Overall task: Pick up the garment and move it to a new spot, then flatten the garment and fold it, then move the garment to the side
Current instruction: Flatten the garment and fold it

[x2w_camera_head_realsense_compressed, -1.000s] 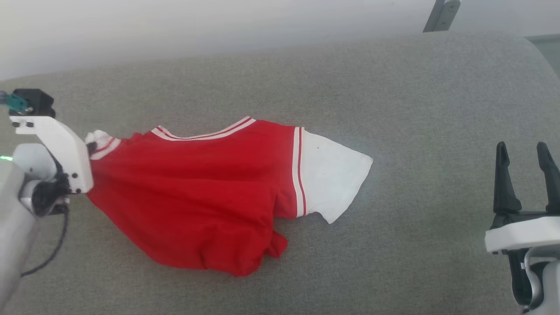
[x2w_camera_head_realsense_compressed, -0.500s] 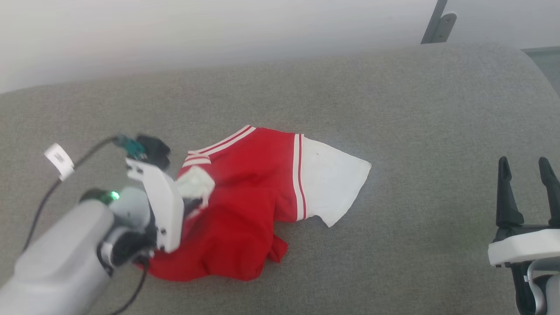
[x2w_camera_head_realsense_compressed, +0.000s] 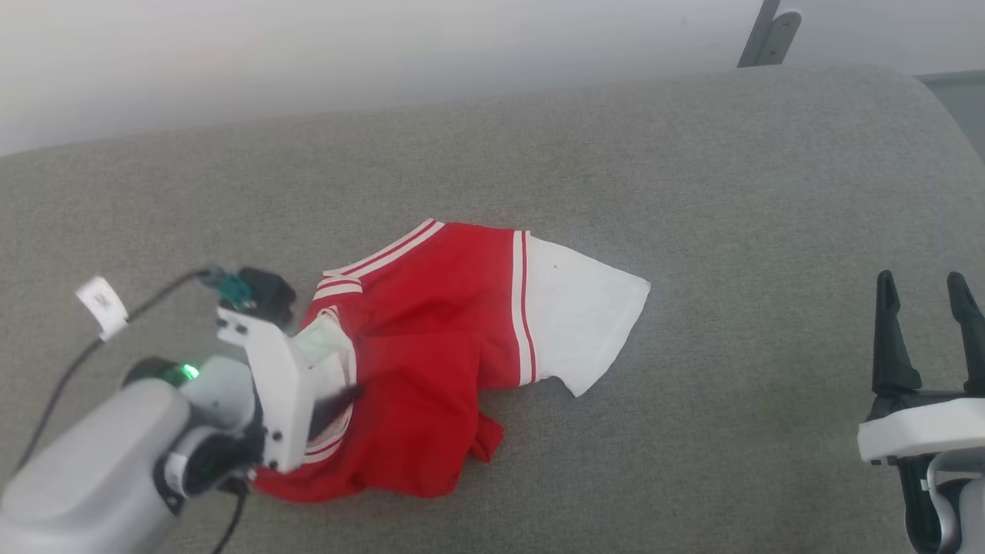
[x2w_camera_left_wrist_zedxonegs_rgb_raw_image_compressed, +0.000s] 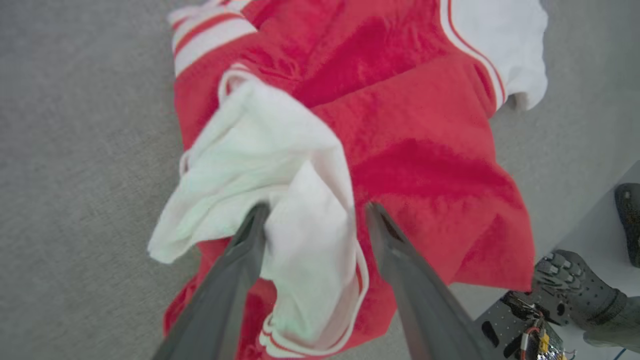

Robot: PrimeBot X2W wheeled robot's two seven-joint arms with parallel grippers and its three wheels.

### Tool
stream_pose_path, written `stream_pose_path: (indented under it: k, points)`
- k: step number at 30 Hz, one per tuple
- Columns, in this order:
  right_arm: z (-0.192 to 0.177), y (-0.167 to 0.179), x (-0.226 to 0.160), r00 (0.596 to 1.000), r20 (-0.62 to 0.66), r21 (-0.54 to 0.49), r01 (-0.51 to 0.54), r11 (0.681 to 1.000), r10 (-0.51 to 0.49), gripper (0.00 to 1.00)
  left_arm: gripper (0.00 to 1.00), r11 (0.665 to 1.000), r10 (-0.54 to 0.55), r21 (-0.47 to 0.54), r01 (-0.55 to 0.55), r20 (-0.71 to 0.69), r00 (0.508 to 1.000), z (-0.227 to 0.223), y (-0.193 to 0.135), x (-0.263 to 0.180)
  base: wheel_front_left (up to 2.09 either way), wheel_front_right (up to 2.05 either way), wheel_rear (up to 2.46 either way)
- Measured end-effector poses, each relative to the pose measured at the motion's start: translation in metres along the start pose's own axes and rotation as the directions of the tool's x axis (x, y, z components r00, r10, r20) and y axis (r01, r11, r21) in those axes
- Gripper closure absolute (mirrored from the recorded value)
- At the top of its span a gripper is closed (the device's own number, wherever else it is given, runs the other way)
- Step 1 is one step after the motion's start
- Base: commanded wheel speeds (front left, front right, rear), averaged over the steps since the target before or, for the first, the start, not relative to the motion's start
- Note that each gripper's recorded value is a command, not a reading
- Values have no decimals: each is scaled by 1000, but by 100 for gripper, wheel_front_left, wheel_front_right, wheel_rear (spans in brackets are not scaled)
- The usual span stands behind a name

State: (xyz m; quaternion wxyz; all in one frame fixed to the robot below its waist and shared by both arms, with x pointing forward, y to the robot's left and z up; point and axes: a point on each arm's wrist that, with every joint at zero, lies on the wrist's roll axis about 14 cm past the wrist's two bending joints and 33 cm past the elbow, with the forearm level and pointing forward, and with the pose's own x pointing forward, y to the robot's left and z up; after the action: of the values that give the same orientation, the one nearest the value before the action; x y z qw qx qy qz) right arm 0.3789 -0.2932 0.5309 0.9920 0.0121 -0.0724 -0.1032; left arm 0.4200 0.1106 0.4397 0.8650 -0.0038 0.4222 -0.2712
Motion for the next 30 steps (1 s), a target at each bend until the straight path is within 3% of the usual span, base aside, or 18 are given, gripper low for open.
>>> stream_pose_path:
  k: [9,30]
  points:
    - [4,0,1,1000,14,6,2,1000,-2,0,0,999,52,-9,-52,83,995,42,16,-26,0,0,0]
    - [6,-7,2,1000,15,-9,13,1000,-13,0,0,993,115,-11,-118,-161,980,7,49,5,0,0,0]
